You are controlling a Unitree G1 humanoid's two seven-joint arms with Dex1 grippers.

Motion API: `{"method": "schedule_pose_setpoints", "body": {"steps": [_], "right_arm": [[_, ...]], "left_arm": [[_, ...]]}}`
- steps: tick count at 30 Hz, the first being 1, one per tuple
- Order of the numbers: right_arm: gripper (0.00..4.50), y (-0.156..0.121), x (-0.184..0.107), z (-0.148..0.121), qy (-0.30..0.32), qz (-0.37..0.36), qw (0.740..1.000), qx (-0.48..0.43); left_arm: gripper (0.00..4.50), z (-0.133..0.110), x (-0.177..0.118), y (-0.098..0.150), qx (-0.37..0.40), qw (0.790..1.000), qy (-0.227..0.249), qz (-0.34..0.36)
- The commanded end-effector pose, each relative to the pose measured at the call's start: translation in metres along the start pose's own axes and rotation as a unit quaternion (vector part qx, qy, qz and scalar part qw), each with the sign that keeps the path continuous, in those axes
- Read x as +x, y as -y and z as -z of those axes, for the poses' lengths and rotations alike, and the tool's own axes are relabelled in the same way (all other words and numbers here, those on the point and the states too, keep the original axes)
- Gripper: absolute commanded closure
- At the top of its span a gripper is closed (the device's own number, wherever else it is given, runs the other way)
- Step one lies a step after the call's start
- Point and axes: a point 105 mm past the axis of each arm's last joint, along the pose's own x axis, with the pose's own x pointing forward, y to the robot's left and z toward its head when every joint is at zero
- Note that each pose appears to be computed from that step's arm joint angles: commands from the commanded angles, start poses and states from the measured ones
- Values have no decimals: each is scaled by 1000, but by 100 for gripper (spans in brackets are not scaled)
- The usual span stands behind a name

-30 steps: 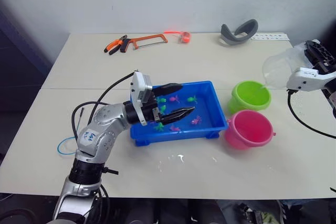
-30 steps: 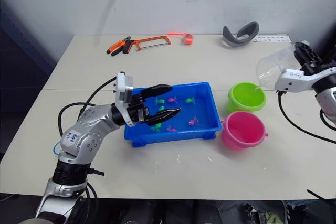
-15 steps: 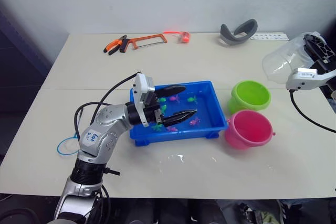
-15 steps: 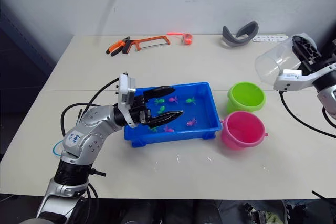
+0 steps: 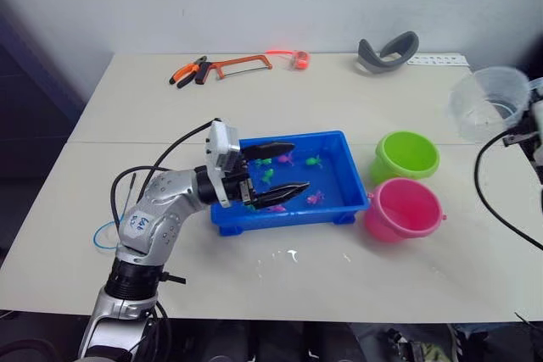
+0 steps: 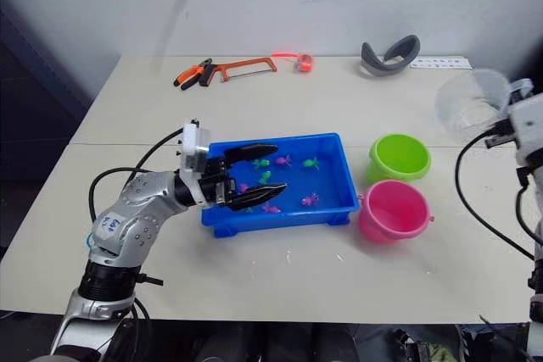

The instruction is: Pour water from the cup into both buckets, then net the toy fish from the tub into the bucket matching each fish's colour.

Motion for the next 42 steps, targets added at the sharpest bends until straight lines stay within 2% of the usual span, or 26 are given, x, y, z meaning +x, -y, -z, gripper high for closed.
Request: {"method": "schedule_pose_setpoints", "body": {"steps": [1,4,6,9,13,23,27,29,32,34,35,38,42], "right_arm": [[444,19,-19,14,-41,30,991,123],[444,34,-39,46,-89,94,981,144],[444,30,-47,64,-96,98,972,193],[444,23,-54,84,-118,101,970,186],[444,20,-60,118,-153,147,958,191],[444,6,-66,156,-185,153,950,198],[303,6,-78,161,-185,151,951,198],[209,10,-88,159,-179,151,953,194],[115,16,-106,153,-168,145,955,195],[23,22,-126,143,-156,137,958,198],[6,24,-135,135,-148,128,960,200],[6,20,-155,101,-120,65,974,181],[6,4,-145,14,22,-39,986,161]], "left_arm": [[0,-15,-6,25,30,996,-7,80],[0,-14,-11,37,43,991,-39,124],[0,-14,-12,38,45,989,-44,133],[0,-12,-15,37,42,989,-50,132],[0,-8,-18,34,41,990,-57,120],[0,-7,-23,29,50,992,-61,98],[0,-4,-28,29,49,992,-66,92],[0,-3,-30,27,48,993,-68,84],[0,0,-37,25,43,994,-72,71],[0,4,-44,23,37,995,-79,57],[0,6,-48,21,35,995,-81,47],[0,10,-62,14,36,996,-86,2],[0,5,-99,-6,39,990,-75,-116]]}}
